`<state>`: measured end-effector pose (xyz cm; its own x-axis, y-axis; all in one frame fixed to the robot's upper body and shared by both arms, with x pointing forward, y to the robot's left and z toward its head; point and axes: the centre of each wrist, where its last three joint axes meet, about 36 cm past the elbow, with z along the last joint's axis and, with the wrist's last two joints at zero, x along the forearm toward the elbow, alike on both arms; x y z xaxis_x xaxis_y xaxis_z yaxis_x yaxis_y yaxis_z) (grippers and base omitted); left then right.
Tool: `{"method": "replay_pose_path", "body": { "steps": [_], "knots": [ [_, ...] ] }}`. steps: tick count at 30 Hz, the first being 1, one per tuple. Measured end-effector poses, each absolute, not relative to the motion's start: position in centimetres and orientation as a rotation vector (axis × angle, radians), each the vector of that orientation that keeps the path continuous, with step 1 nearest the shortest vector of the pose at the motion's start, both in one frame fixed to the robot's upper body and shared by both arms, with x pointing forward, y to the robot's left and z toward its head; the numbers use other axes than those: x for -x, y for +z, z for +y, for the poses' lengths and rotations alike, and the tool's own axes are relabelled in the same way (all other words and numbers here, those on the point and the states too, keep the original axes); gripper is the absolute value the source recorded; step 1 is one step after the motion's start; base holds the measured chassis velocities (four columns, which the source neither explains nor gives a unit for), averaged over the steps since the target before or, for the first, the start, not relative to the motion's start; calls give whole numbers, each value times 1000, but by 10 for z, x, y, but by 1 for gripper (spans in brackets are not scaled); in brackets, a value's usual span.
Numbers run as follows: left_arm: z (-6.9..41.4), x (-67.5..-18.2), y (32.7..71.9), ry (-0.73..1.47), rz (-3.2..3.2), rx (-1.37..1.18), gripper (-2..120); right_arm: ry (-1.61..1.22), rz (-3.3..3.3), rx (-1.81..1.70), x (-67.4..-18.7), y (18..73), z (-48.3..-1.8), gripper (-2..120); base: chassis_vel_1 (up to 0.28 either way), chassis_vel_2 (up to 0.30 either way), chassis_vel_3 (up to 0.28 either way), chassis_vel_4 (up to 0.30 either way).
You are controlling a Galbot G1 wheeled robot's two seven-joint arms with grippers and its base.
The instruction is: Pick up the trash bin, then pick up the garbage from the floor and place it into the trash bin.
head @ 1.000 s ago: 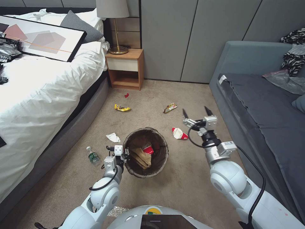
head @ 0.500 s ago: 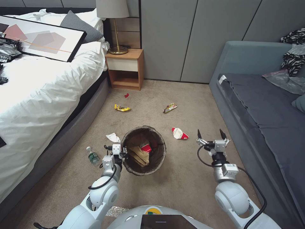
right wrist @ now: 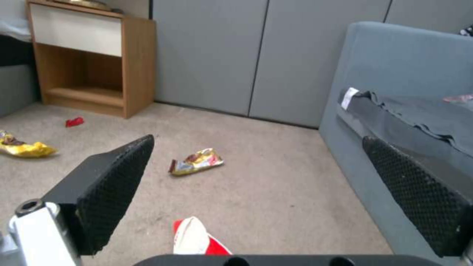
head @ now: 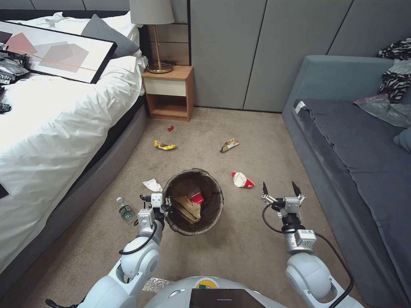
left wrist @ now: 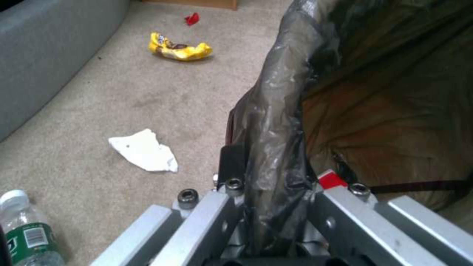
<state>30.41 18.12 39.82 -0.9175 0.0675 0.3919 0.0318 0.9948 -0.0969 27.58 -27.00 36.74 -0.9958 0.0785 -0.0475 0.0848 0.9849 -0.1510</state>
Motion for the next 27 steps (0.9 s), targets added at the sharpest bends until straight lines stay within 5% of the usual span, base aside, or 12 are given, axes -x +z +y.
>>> {"method": "replay_pose_path", "body": {
  "steps": [8, 27],
  "knots": [
    [181, -304, 398, 130, -2733, 68, 2, -224, 3087, -123, -279, 368, -265, 100, -72, 74, 71, -68],
    [179, -306, 398, 144, -2736, 62, 2, -224, 3080, -121, -287, 371, -264, 100, -262, 262, 272, -259]
  ]
}}
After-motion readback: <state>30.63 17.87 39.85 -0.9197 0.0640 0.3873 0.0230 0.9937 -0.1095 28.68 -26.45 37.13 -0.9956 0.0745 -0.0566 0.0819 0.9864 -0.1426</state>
